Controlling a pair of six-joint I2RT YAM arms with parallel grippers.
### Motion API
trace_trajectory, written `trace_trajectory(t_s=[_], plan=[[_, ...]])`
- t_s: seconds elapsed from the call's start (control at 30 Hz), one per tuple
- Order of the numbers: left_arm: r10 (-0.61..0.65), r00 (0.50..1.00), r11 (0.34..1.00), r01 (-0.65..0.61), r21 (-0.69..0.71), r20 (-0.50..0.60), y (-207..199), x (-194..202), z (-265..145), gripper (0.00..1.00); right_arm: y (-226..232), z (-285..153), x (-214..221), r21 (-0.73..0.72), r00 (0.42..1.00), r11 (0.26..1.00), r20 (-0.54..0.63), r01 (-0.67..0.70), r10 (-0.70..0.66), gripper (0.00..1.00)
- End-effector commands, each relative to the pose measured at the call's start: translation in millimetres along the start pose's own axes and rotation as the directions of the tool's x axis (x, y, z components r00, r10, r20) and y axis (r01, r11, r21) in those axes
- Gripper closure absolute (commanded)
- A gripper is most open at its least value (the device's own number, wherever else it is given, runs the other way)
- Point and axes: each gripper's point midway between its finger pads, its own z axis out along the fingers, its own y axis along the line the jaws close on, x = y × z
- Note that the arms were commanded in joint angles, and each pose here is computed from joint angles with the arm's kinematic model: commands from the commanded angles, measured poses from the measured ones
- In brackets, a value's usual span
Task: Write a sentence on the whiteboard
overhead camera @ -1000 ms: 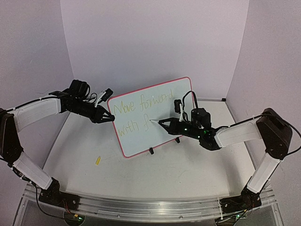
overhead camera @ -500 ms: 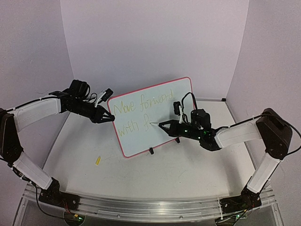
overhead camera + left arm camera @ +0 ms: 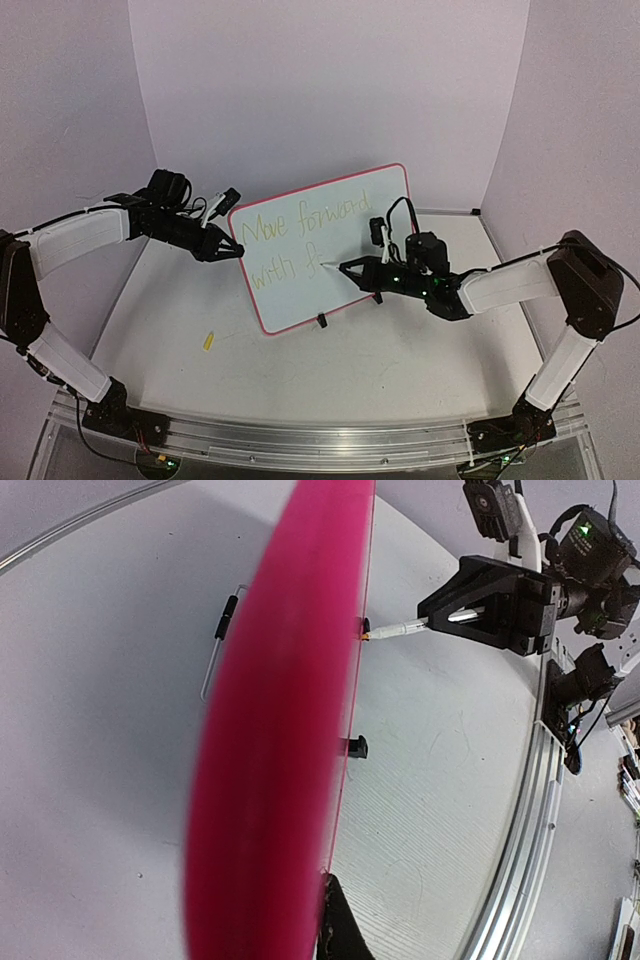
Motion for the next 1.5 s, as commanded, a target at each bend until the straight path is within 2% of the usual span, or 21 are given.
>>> trace_trajectory(t_s=[0.0,0.43,0.97,1.47], plan=[[0.008,0.994,0.999,-0.013,-0.042,-0.107,8,26,20,1.00,8,-6,-33,0.025,0.996,0.999,0.084,0.037,-0.039,1.00],[0.010,0.994,0.999,-0.015,-0.042,-0.106,8,26,20,1.00,20,-3,-53,0.003,0.991,0.998,0.123,0.057,-0.057,1.00],[0.010,0.994,0.999,-0.015,-0.044,-0.106,8,26,19,1.00,-5,-6,-14,0.054,0.999,0.999,0.050,0.007,-0.010,1.00],[0.011,0.994,0.999,-0.015,-0.044,-0.108,8,26,20,1.00,-2,-15,-25,0.065,0.996,0.998,0.087,0.011,-0.017,1.00]])
